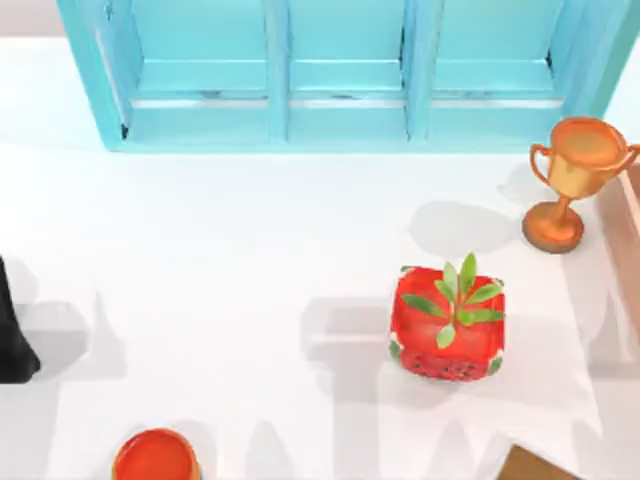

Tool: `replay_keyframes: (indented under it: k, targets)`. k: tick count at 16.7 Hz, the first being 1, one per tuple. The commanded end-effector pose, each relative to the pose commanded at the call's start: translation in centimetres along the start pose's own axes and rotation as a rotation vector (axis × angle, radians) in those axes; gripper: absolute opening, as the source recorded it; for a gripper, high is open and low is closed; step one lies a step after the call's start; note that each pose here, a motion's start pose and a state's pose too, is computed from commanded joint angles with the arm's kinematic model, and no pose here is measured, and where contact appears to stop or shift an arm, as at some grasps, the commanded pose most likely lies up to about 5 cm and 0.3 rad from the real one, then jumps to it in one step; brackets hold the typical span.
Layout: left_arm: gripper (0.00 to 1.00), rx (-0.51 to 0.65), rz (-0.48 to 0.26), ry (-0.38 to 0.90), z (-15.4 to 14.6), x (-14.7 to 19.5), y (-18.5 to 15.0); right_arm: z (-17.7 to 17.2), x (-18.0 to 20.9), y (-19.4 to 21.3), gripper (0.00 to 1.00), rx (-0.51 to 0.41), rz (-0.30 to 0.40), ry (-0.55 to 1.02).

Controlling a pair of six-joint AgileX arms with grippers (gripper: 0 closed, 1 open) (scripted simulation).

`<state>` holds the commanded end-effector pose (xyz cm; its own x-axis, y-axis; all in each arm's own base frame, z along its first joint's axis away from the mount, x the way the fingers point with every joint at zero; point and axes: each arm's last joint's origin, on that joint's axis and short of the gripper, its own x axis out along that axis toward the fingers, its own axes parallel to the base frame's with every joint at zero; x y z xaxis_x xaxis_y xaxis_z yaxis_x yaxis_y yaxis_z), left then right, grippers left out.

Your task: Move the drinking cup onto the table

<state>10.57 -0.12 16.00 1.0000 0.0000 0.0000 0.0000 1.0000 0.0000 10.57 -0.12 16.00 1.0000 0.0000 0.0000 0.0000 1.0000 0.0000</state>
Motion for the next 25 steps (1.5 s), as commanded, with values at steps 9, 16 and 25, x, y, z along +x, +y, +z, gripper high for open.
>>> replay_keyframes:
  k: [9,16,25]
  targets:
    - [1.0,0.0,0.0,0.0,0.0,0.0,0.0,4.7,0.8,-1.0,1.0,-0.081,-0.079,0.287]
    - [1.0,0.0,0.0,0.0,0.0,0.0,0.0,9.3,7.5,-4.6,1.0,-0.106,-0.11,0.992]
    - [1.0,0.0,0.0,0.0,0.0,0.0,0.0,10.0,15.2,-11.2,1.0,-0.004,-0.018,1.535]
